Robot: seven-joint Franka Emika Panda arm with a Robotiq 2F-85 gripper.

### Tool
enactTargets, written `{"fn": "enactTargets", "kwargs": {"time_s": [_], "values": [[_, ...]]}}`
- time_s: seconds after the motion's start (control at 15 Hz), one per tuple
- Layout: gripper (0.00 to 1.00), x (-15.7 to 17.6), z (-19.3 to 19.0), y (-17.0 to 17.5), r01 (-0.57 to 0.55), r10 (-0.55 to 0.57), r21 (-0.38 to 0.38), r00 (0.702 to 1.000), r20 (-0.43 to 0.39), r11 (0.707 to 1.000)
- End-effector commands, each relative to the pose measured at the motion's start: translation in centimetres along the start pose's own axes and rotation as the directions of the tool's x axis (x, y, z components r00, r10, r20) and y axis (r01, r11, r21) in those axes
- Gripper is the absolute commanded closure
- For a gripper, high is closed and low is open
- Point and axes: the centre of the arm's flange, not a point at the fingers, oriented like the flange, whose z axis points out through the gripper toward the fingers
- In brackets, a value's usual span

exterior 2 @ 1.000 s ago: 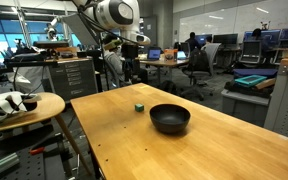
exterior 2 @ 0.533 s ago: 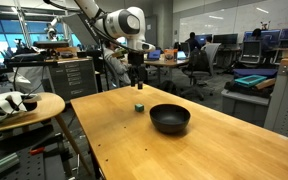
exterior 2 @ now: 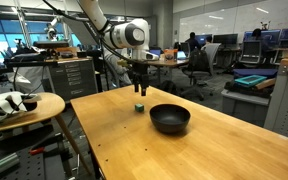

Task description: Put the green block in the bowl

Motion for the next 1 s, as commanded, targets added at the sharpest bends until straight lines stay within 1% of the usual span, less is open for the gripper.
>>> {"fn": "enactTargets", "kwargs": {"time_s": [0.0, 0.33, 0.67, 0.93], "values": [[0.0, 1.4, 0.2, -1.7, 0.002, -0.002, 0.043, 1.0, -0.009, 0.999], [0.0, 1.0, 0.6, -3.5, 0.04, -0.041, 0.09, 0.999, 0.007, 0.995], [0.0, 0.6, 2.3, -4.2, 0.112, -0.115, 0.079, 0.993, 0.033, 0.991], [0.0, 0.7, 3.7, -4.0, 0.154, -0.158, 0.069, 0.986, 0.057, 0.986]]}}
